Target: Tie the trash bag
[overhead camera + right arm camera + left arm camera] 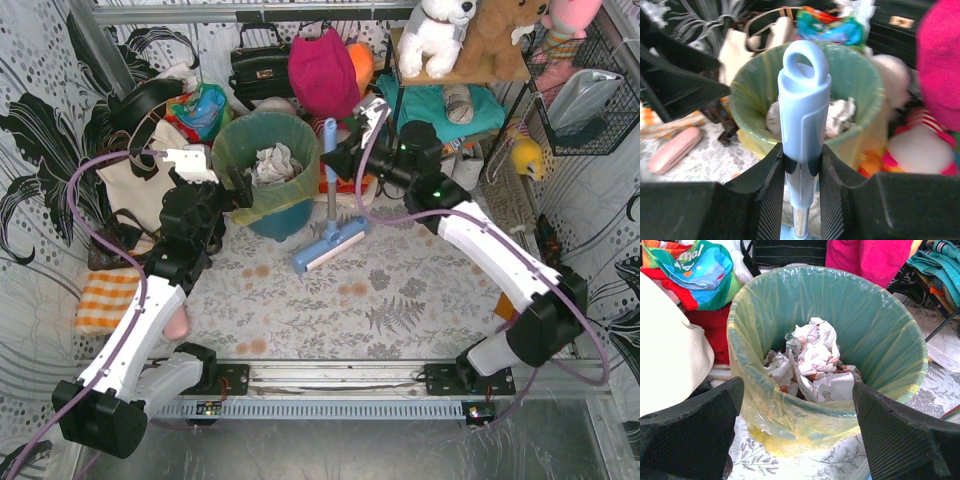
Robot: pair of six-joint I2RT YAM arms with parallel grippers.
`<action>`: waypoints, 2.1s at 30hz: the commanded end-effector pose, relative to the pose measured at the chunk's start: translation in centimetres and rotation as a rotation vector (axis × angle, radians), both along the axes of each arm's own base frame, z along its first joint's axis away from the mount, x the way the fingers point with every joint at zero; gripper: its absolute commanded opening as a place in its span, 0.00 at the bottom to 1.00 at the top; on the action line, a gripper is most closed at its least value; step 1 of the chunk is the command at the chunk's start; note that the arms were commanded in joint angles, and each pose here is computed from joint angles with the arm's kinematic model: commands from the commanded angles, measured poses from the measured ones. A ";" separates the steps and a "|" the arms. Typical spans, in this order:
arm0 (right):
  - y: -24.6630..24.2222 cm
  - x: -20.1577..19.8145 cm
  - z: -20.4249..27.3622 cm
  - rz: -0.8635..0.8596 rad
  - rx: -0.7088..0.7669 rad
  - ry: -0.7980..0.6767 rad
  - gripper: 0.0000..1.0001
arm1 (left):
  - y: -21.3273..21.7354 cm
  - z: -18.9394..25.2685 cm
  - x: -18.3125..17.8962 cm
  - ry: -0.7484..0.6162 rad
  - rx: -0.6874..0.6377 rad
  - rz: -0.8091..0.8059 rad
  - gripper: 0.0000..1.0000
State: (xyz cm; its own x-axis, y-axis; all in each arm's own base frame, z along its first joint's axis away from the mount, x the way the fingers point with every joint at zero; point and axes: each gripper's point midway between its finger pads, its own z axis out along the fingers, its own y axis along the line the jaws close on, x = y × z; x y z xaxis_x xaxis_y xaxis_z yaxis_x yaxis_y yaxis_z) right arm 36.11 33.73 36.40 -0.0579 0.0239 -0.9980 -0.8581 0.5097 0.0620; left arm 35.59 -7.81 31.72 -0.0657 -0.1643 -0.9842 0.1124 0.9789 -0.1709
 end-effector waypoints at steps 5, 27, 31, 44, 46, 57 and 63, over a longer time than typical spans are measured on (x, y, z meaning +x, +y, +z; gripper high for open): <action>-13.4 2.9 3.4 -0.493 0.008 -0.016 0.00 | 0.2 1.7 0.2 -0.069 -0.032 -0.007 0.98; -33.4 13.3 4.8 -0.830 -0.131 -0.135 0.00 | 0.9 2.6 -0.6 -0.110 -0.038 0.018 0.98; -33.5 14.2 3.7 -0.813 -0.174 -0.176 0.00 | 0.9 2.8 -0.8 -0.116 -0.039 0.015 0.98; -34.9 13.8 3.0 -0.900 -0.181 -0.186 0.51 | 1.2 3.2 -1.2 -0.135 -0.034 0.023 0.98; -35.2 13.2 3.9 -0.918 -0.176 -0.203 0.61 | 1.2 3.2 -1.2 -0.135 -0.029 0.022 0.98; -34.2 7.5 9.5 -0.939 0.000 -0.201 0.72 | 1.5 3.1 -1.3 -0.137 -0.026 0.036 0.98; -28.4 4.8 7.0 -0.792 0.137 -0.049 0.74 | 1.7 2.9 -1.1 -0.115 -0.033 0.055 0.98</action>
State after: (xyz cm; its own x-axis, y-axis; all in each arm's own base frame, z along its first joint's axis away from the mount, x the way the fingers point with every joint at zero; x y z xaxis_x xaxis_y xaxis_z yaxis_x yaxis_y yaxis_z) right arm 41.99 0.85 45.50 0.1566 0.0213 -0.9874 -0.1330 0.9911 0.0003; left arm 34.37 -6.88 33.23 0.0082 -0.1875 -0.9822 0.1096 0.9765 -0.1855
